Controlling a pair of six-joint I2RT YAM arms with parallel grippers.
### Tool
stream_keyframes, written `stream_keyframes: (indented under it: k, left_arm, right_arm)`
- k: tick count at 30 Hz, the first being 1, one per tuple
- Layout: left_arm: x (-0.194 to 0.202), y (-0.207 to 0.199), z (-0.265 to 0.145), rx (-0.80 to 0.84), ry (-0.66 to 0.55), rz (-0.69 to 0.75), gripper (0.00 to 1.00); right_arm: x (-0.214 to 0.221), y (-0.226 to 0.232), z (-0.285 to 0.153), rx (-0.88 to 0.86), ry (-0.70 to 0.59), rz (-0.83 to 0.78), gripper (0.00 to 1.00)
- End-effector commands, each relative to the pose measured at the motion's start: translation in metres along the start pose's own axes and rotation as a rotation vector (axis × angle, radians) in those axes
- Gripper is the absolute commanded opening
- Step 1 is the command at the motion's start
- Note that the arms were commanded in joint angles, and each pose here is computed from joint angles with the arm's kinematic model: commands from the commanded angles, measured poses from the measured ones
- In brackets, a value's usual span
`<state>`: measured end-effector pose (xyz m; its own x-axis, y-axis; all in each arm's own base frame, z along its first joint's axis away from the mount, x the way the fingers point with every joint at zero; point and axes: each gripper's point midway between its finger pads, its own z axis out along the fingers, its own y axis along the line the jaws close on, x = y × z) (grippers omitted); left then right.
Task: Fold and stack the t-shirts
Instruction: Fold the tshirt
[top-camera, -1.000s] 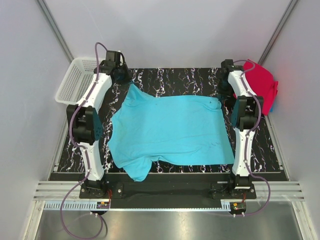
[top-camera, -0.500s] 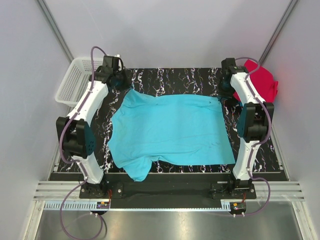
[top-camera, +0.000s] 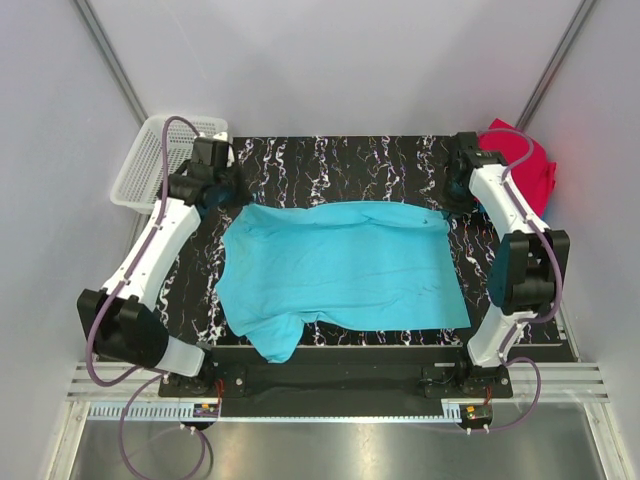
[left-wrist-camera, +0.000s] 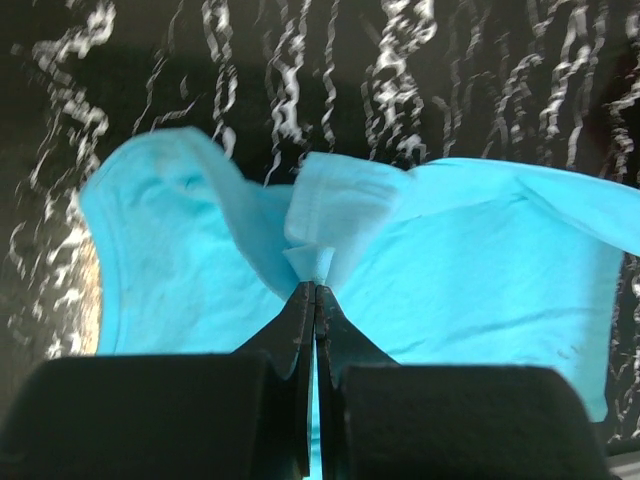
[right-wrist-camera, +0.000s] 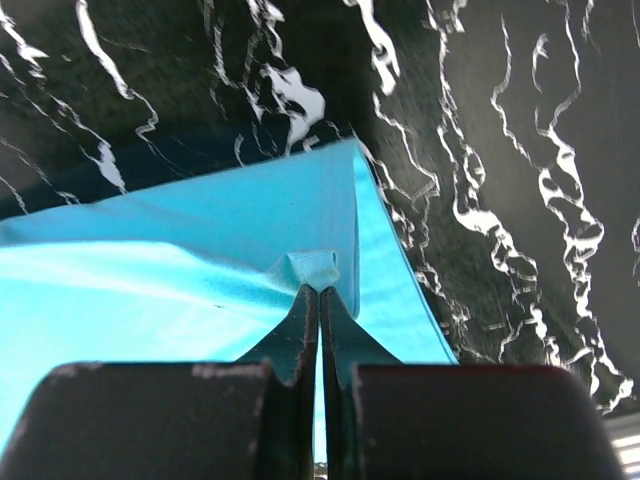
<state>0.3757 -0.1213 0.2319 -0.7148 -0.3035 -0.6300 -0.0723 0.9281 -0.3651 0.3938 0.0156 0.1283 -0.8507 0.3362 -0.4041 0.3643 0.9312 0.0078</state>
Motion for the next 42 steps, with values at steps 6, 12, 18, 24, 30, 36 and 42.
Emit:
stream_keyframes:
  k: [6, 12, 18, 24, 30, 36, 42]
  left_arm:
    - [0.05, 0.038, -0.007, -0.128, 0.062, -0.042, 0.0]
    - [0.078, 0.05, -0.009, -0.156, 0.098, -0.062, 0.0]
    - [0.101, 0.061, -0.01, -0.191, 0.132, -0.078, 0.0]
    - [0.126, 0.075, -0.014, -0.234, 0.172, -0.109, 0.07]
    - [0.147, 0.091, -0.024, -0.294, 0.187, -0.161, 0.51]
    - [0.145, 0.094, -0.027, -0.305, 0.16, -0.176, 0.48]
    - [0.132, 0.072, -0.019, -0.222, 0.179, -0.164, 0.43]
  right_arm:
    - [0.028, -0.014, -0.015, 0.015, -0.004, 0.054, 0.0]
    - [0.064, -0.028, -0.006, 0.048, 0.058, 0.059, 0.0]
    - [0.081, -0.039, -0.004, 0.085, 0.071, 0.071, 0.0]
    - [0.101, -0.05, 0.003, 0.133, 0.112, 0.088, 0.41]
    - [0.107, -0.059, -0.003, 0.156, 0.071, 0.141, 0.63]
    - [0.094, -0.05, -0.008, 0.114, 0.045, 0.148, 0.64]
    - [0.088, -0.026, -0.007, 0.005, 0.069, 0.147, 0.63]
